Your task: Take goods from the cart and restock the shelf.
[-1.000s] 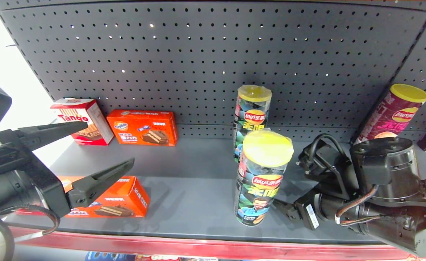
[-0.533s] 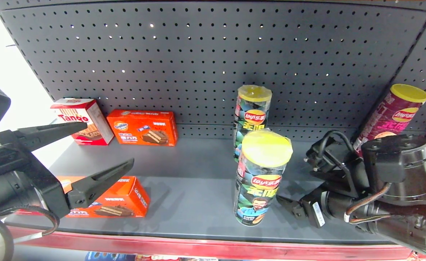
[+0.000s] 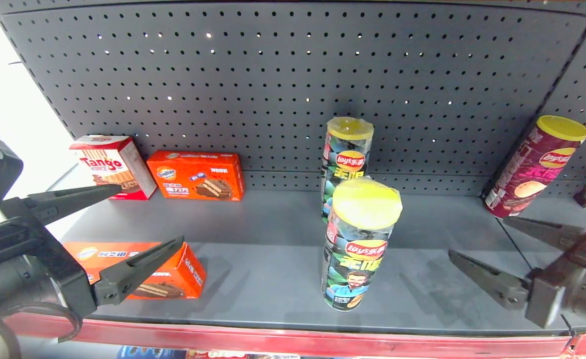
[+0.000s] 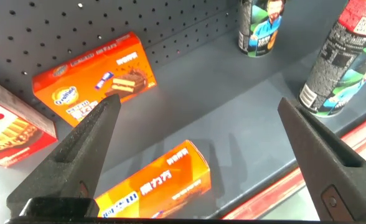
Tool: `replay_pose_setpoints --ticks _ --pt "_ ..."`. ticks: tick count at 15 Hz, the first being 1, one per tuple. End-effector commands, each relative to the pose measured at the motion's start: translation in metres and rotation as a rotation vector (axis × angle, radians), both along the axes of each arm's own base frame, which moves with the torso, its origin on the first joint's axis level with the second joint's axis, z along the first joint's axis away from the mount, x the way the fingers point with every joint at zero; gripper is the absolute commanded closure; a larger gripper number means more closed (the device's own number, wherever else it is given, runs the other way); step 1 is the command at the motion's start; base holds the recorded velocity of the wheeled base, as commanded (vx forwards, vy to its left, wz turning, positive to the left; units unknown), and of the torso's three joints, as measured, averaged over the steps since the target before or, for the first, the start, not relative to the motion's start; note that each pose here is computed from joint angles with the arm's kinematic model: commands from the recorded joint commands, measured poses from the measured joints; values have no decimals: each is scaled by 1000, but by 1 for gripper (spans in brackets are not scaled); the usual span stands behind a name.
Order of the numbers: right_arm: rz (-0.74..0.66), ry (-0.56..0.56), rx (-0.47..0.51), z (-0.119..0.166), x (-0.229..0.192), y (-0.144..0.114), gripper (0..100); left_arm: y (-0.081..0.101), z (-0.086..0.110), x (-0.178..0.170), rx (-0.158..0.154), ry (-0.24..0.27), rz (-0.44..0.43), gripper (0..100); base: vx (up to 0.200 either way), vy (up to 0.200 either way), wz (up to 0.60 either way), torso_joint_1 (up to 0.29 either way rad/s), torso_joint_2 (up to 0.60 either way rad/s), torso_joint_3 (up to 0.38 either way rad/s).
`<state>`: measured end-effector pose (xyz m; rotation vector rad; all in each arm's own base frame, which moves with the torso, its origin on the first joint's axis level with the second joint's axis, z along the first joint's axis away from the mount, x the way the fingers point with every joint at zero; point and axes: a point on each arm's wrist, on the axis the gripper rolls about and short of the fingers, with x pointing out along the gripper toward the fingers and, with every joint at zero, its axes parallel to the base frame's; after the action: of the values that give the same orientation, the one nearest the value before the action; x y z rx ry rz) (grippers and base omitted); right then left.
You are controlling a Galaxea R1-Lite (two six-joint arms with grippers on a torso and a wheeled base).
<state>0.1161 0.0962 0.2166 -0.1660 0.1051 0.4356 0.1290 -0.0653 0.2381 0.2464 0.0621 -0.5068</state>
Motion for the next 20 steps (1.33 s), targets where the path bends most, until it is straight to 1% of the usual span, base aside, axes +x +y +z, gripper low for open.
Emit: replay_pose_setpoints --ticks 1,4,6,7,8,11,12,13,14,16,17,18,19,20 --pt "79 -80 52 -15 -46 -32 0 3 -3 -5 -1 -2 0 0 0 0 0 0 0 0" --pt "119 -97 65 -48 -73 -58 0 3 -4 -6 1 -1 -1 0 0 0 0 0 0 0" --pt "136 -99 68 -62 -81 -66 0 3 -4 -6 1 -1 0 0 0 0 0 0 0 0" --pt "128 -88 57 -76 -85 -72 0 3 -4 -6 2 0 0 0 0 0 0 0 0 0" --pt "123 -57 27 -97 -92 -79 0 3 -3 -6 0 -4 0 0 0 0 0 0 0 0" --pt "42 46 -75 -125 -106 -96 0 3 -4 -6 1 -1 0 0 0 0 0 0 0 0" --pt "-26 79 -99 -132 -113 -103 0 3 -5 -6 3 2 2 0 0 0 0 0 0 0" --pt "-125 81 -91 -128 -114 -104 0 3 -5 -6 3 2 2 0 0 0 0 0 0 0" --pt "-262 106 -91 -129 -113 -103 0 3 -5 -6 3 2 2 0 0 0 0 0 0 0" --pt "-452 116 -83 -129 -115 -104 0 3 -4 -6 2 0 -1 0 0 0 0 0 0 0" --pt "-543 107 -70 -129 -117 -104 0 3 -5 -6 3 2 2 0 0 0 0 0 0 0" --pt "-633 78 -38 -129 -120 -104 0 4 -5 -7 2 0 2 0 0 0 0 0 0 0" --pt "-690 43 6 -129 -124 -104 0 5 -7 -10 2 0 2 0 0 0 0 0 0 0" --pt "-720 -23 70 -131 -131 -104 0 7 -10 -14 4 3 3 0 0 0 0 0 0 0"
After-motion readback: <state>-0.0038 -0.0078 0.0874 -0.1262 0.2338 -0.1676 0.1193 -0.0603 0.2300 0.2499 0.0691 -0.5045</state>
